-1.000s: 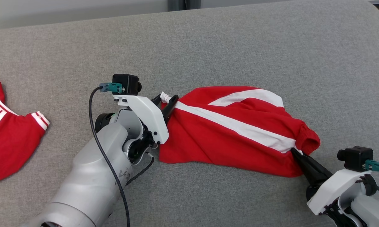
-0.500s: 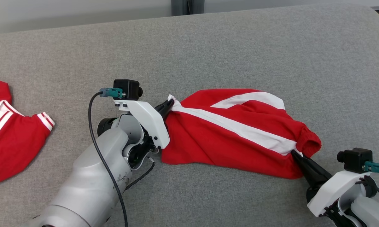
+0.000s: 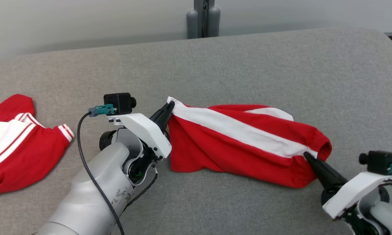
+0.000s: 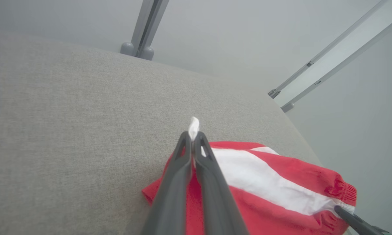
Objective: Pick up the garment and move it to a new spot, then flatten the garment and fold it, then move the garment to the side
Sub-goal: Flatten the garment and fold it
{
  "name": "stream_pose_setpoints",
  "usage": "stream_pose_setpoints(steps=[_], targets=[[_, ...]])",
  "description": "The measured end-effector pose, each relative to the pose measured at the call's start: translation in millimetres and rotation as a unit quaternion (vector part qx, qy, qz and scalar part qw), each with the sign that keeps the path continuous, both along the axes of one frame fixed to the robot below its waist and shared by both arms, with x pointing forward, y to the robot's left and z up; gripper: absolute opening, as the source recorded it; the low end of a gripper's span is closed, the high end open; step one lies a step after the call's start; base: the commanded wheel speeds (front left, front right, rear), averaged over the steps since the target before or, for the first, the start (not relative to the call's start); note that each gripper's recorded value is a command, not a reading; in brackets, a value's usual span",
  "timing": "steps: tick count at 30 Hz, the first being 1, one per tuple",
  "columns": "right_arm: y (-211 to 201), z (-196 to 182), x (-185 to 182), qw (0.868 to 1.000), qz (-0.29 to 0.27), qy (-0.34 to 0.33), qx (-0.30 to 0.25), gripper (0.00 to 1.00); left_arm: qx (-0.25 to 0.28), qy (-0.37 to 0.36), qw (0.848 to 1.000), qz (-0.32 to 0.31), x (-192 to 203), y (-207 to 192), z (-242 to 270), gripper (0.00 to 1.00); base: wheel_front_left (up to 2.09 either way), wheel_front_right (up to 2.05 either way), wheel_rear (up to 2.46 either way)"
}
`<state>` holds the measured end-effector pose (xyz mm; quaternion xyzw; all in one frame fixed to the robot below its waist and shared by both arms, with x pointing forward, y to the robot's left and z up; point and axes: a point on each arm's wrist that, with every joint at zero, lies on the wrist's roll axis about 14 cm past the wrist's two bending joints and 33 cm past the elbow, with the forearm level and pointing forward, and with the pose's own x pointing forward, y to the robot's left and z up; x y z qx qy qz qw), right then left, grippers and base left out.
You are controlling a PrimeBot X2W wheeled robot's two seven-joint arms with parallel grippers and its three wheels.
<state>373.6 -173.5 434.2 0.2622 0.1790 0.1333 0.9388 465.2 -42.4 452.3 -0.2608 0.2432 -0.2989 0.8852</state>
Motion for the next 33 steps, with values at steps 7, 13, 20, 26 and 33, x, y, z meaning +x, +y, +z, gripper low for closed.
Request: stream_pose_setpoints(steps=[7,13,20,26,33], targets=[[4,50,12,0.998,0.016,-0.026,0.058,0.0,-0.029,-0.045,0.997,0.057,0,33,33,0.0,0.0,0.0,0.0],[29,85,12,0.99,0.067,-0.007,0.121,0.0,-0.042,-0.087,0.989,0.109,-1,69,62,0.0,0.0,0.0,0.0],[41,144,21,0.979,0.104,-0.035,0.173,0.0,-0.047,-0.127,0.979,0.155,-1,104,89,0.0,0.0,0.0,0.0],[49,200,29,0.963,0.128,-0.079,0.225,0.0,-0.058,-0.163,0.967,0.185,6,124,117,0.0,0.0,0.0,0.0],[56,240,36,0.955,0.151,-0.113,0.227,0.0,-0.091,-0.229,0.945,0.218,14,142,170,0.0,0.0,0.0,0.0]])
